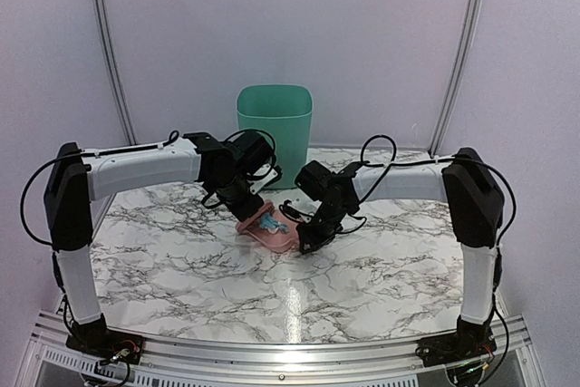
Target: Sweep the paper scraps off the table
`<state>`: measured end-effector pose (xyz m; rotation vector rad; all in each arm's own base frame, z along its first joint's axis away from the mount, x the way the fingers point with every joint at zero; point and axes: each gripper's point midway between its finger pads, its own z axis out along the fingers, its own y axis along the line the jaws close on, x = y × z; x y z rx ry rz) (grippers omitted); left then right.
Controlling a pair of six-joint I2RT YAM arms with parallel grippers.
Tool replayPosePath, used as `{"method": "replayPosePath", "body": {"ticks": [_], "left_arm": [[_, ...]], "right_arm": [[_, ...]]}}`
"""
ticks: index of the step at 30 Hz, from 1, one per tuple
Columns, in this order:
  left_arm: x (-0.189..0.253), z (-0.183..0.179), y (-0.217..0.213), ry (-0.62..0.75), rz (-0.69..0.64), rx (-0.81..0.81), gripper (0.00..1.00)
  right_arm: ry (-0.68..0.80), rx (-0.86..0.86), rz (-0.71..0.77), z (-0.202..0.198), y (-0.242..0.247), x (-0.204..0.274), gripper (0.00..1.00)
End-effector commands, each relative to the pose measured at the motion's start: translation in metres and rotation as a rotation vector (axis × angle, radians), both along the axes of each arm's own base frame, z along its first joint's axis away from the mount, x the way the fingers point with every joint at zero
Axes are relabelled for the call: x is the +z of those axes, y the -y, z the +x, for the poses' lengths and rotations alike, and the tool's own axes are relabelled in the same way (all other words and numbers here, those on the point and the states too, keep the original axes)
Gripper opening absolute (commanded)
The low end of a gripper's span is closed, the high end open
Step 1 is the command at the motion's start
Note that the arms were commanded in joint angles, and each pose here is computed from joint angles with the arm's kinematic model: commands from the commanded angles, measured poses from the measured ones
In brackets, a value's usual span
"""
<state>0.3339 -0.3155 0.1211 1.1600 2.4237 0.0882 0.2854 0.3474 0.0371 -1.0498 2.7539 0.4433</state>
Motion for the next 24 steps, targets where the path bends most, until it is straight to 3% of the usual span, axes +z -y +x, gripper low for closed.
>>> {"method": "replayPosePath", "body": {"ticks": [1,11,24], "left_arm": [[0.007,-0.028,-0.003,-0.088,-0.052,0.038,0.0],[0.051,-0.044,-0.009,-0.069,-0.204,0.122,0.0],[0.098,-0.052,-0.078,0.158,-0.234,0.327,0.0]], "right_arm": [[0.078,-0.031,0.078,0.002,-0.013,0.021,0.0],[0.171,-0.046,0.175,-0.003,-0.017,0.043,0.0],[0.26,-0.031,0.257,-0.001,-0.028,0.061,0.0]]}}
